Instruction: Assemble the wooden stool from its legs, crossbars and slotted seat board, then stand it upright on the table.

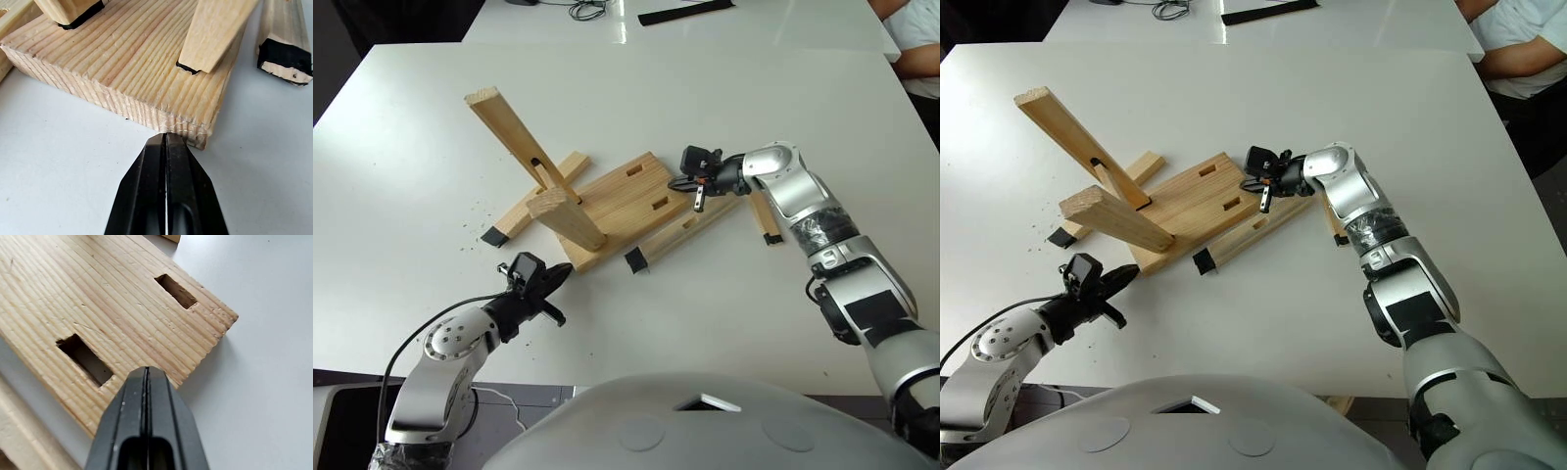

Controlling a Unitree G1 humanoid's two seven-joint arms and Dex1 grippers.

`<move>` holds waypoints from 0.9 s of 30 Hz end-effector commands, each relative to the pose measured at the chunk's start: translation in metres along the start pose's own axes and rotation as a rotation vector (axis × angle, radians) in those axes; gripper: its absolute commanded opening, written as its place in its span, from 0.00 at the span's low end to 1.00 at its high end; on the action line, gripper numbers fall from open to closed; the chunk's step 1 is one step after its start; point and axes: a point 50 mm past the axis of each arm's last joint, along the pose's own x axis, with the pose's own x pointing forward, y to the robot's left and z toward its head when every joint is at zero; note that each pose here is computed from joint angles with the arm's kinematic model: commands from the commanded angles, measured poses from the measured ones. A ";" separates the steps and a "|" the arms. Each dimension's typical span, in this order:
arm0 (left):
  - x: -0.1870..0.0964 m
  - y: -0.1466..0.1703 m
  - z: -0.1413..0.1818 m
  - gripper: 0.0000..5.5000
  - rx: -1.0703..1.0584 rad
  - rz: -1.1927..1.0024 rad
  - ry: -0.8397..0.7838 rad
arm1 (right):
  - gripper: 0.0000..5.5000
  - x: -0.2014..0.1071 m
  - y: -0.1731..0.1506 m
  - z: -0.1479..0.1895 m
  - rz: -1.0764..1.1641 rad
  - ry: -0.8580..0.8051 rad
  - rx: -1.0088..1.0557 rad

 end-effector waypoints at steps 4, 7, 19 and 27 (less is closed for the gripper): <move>0.003 0.002 -0.002 0.00 0.016 -0.002 0.006 | 0.00 -0.006 -0.010 0.001 0.034 -0.017 0.066; 0.002 0.004 -0.002 0.00 0.019 0.004 0.007 | 0.00 -0.019 -0.027 0.002 -0.068 -0.018 0.070; 0.008 0.009 0.005 0.00 0.056 -0.003 -0.010 | 0.00 -0.017 -0.010 -0.024 0.118 0.089 0.066; 0.007 0.024 0.011 0.00 0.107 0.024 -0.011 | 0.00 -0.031 0.007 -0.013 0.266 0.027 0.024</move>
